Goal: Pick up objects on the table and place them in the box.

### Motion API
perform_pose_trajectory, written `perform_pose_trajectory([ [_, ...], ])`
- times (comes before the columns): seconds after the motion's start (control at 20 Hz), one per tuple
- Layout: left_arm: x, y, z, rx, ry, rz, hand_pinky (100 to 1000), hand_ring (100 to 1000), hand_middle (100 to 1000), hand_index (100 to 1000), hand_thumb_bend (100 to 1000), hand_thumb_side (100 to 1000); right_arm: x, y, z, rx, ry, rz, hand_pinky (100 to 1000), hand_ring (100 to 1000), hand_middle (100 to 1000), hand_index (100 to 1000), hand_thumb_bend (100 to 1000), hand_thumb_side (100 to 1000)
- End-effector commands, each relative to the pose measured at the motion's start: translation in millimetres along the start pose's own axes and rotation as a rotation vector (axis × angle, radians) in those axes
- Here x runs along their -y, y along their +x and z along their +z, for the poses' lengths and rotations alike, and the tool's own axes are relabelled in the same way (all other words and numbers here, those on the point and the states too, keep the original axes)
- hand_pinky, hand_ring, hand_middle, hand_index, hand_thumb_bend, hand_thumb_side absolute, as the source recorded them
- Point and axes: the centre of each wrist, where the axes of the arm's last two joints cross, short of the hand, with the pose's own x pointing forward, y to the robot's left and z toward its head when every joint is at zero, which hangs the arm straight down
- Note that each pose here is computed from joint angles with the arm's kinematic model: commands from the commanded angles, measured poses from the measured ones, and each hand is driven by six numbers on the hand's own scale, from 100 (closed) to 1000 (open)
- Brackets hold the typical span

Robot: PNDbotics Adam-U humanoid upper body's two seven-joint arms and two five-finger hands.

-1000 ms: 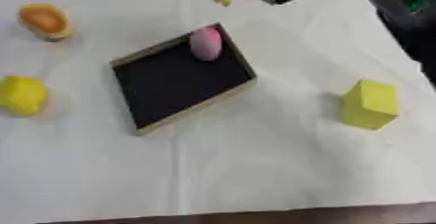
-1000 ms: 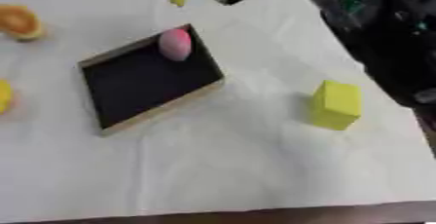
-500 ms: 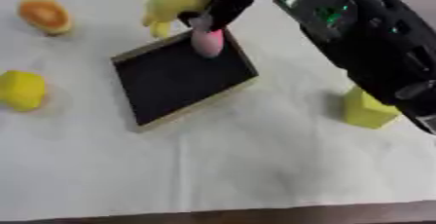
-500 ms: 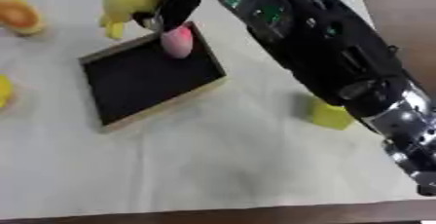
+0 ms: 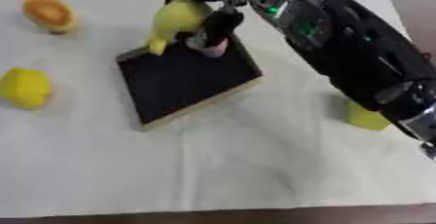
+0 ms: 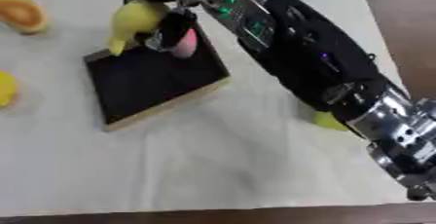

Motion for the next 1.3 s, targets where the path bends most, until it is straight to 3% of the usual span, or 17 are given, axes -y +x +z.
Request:
perform_pose_trajectory([
  [0.05,-2.9,10.6,-5.5,0.037,0.002,0.003,844,918,897,1000,440,617,5.1,-8.6,0.8,0.0,0.022,0.011,795,804,727,844,314,377],
  [0.25,-2.5,10.3,-5.3,0.036,0.001,0.005,844,918,897,1000,440,618,1.1,-19.6,0.5,-0.023,0.082,0.008,839,872,812,898,414,406],
  [0.6,-2.8,8.8,-4.7,0.03,0.005,0.005,844,918,897,1000,441,617,4.7,-26.4,5.9,-0.037,0.117,0.006,898,941,860,955,581,383],
  [0.95,-3.0,7.3,-3.6,0.024,0.003,0.002,843,918,896,999,441,616,18.3,-21.2,17.5,-0.014,0.048,0.006,862,899,815,929,498,360],
  [1.15,-6.8,4.5,-1.8,0.016,0.009,-0.015,843,917,896,999,441,616,37.9,-20.0,50.2,-0.046,-0.021,0.04,855,893,811,929,476,386],
  [1.3,-9.7,1.7,0.1,0.007,0.012,-0.029,843,917,896,997,440,617,48.9,-19.4,88.8,-0.077,-0.079,0.045,851,886,806,925,448,412],
])
